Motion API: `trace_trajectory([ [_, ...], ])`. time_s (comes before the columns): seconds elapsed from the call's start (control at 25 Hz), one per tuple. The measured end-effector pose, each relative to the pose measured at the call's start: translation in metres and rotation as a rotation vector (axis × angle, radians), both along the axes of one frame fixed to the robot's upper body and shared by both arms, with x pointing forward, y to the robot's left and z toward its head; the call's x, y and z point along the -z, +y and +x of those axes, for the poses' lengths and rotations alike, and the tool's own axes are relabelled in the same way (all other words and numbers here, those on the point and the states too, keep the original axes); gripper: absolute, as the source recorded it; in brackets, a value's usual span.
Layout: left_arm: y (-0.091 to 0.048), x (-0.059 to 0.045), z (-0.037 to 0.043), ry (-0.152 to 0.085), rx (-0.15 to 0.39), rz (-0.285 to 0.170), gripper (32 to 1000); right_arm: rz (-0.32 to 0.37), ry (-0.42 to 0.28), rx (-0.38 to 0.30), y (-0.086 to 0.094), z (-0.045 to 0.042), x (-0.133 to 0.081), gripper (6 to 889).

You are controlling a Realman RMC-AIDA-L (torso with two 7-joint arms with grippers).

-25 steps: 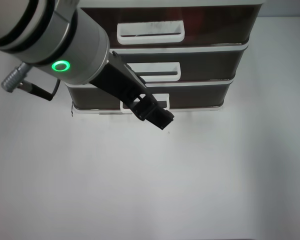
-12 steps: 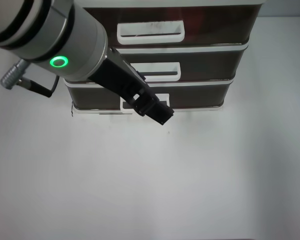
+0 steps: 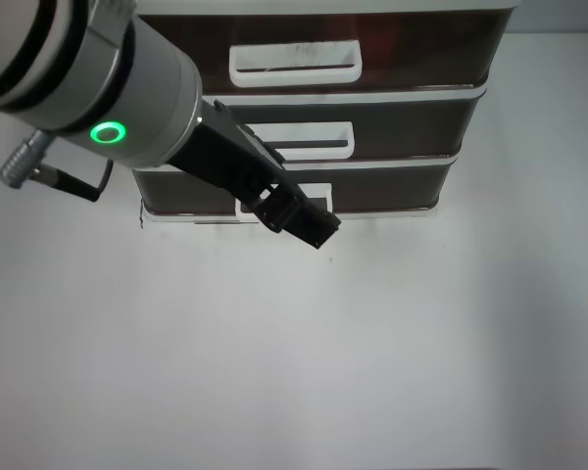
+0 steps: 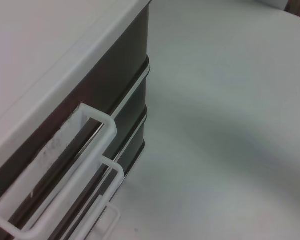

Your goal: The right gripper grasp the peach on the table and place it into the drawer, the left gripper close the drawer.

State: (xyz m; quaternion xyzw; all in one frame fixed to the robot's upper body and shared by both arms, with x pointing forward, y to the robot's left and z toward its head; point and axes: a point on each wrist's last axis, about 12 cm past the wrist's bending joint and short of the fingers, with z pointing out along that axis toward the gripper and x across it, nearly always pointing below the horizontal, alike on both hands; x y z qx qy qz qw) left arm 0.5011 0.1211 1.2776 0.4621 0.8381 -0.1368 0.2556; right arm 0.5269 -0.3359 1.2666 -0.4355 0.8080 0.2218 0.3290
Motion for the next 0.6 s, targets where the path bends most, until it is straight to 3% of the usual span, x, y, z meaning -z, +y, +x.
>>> trace_trajectory([
  [0.44, 0.012, 0.011, -0.0039, 0.028, -0.043, -0.022, 856, 0.002, 0.0, -0.015, 0.008, -0.0005, 0.011, 865],
  [0.6, 0.01, 0.009, -0.0035, 0.014, -0.032, -0.024, 856, 0.009, -0.003, -0.019, 0.011, 0.0004, 0.012, 865],
])
